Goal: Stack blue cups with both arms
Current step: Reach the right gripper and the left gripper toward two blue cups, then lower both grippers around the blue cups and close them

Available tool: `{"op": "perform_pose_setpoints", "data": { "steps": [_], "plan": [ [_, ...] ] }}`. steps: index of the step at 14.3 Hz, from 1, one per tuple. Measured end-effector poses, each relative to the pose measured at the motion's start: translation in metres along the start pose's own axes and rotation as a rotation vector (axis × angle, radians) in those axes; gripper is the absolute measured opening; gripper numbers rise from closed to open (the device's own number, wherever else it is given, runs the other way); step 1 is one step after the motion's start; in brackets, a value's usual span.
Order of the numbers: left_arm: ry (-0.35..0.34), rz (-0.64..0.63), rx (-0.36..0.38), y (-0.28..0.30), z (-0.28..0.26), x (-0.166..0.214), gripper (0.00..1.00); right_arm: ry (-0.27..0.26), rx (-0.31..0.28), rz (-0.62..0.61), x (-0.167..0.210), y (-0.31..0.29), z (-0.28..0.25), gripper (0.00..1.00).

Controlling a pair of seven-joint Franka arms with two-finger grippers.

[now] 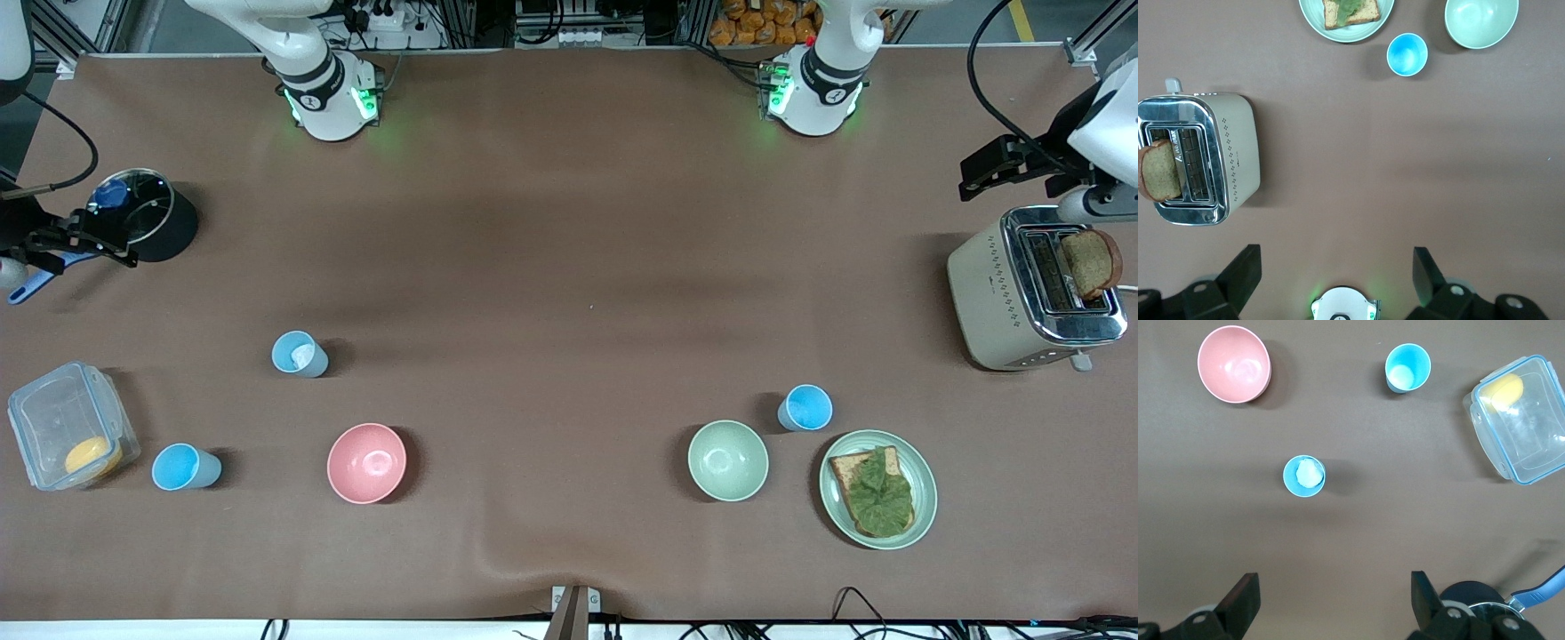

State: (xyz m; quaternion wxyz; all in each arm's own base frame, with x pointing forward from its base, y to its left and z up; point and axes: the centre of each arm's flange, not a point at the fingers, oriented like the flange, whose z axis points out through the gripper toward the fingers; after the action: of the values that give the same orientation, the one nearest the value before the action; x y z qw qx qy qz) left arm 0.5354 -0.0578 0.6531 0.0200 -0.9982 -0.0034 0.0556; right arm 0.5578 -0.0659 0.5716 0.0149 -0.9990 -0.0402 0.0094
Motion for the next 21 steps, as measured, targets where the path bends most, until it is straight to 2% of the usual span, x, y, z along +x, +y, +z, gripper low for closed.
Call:
{"op": "perform_pose_setpoints", "data": {
  "steps": [5,12,14,16,18,19,21],
  "plan": [
    [-0.036,0.010,0.004,0.007,0.019,0.013,1.00,-0.002,0.000,0.000,0.000,0.000,0.000,1.00],
    [-0.137,-0.020,0.009,-0.006,0.088,0.061,1.00,-0.004,0.001,0.000,0.000,0.000,0.001,1.00],
    [-0.158,-0.017,0.004,-0.002,0.111,0.077,1.00,-0.024,0.003,-0.002,0.005,-0.001,0.013,1.00],
    [-0.145,-0.008,0.000,0.006,0.139,0.098,1.00,-0.087,0.011,-0.007,0.017,-0.002,0.046,1.00],
    [-0.100,0.000,-0.005,0.015,0.166,0.122,1.00,-0.156,0.024,-0.010,0.032,-0.003,0.091,1.00],
    [-0.073,0.000,-0.009,0.017,0.179,0.134,1.00,-0.176,0.041,-0.009,0.041,-0.005,0.114,1.00],
    [-0.021,0.000,-0.017,0.020,0.206,0.156,1.00,-0.178,0.076,-0.001,0.059,-0.009,0.158,1.00]
  ]
}}
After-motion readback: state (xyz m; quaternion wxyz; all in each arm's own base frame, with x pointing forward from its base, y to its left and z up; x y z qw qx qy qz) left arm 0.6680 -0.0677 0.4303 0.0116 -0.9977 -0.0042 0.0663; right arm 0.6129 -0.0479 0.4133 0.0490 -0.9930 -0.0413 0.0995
